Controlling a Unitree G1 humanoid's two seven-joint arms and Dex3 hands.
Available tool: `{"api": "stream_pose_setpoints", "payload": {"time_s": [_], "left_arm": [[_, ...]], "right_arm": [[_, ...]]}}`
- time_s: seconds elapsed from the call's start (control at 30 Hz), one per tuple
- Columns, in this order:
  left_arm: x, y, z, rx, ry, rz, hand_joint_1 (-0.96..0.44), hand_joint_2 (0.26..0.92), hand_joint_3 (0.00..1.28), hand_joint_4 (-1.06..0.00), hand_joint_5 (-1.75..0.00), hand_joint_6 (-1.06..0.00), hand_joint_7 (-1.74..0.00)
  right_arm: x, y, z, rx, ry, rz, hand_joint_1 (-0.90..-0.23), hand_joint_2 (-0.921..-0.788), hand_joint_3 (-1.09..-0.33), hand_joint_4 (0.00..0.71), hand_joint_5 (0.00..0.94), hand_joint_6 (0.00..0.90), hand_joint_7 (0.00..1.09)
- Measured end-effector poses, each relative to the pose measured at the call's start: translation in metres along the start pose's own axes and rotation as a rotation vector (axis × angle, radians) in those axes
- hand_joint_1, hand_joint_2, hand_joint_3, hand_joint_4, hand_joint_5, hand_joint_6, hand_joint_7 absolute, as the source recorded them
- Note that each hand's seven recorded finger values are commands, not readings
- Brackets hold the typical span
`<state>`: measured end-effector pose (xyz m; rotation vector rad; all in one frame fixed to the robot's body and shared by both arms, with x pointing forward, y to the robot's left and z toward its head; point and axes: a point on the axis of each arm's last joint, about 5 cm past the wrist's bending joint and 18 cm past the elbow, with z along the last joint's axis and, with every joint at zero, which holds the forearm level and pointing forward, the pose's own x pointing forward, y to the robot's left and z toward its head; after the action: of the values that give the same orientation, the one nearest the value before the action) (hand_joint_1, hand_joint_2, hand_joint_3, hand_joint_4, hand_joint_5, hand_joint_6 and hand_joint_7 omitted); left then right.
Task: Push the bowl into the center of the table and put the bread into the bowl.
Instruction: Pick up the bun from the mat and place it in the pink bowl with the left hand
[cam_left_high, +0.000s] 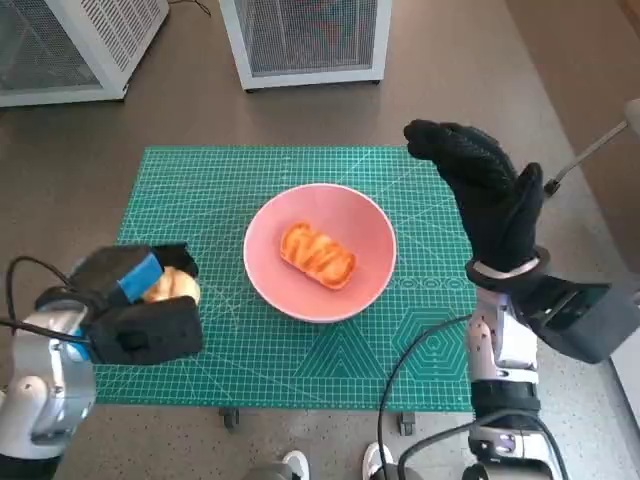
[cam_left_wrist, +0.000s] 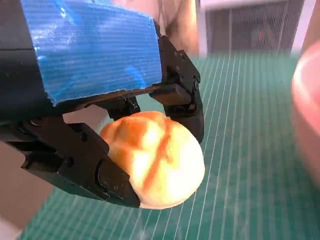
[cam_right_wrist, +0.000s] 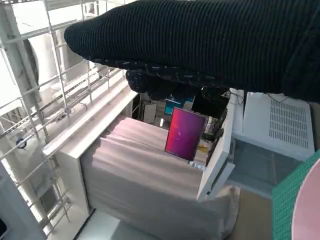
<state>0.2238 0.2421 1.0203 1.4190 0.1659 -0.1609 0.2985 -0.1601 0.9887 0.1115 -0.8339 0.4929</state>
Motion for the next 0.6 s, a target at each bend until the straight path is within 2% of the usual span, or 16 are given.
{"api": "stream_pose_setpoints", "payload": {"time_s": [0.27,0.6], "left_arm": [[-0.007,0.027,0.016,-0.014,-0.094,0.155,0.00,0.912,0.02,-0.78,-1.07,-0.68,-1.11],[-0.006,0.040,0.040,-0.004,-0.219,0.253,0.00,0.904,0.01,-0.82,-1.04,-0.70,-1.07]], "right_arm": [[-0.0006,0.000,-0.001,0.001,0.004,0.001,-0.675,-0.921,-0.774,0.209,0.001,0.121,0.36],[-0.0003,-0.002,-0.001,0.003,0.005,-0.001,-0.672,-0.921,-0.775,0.207,0.000,0.120,0.36]]}}
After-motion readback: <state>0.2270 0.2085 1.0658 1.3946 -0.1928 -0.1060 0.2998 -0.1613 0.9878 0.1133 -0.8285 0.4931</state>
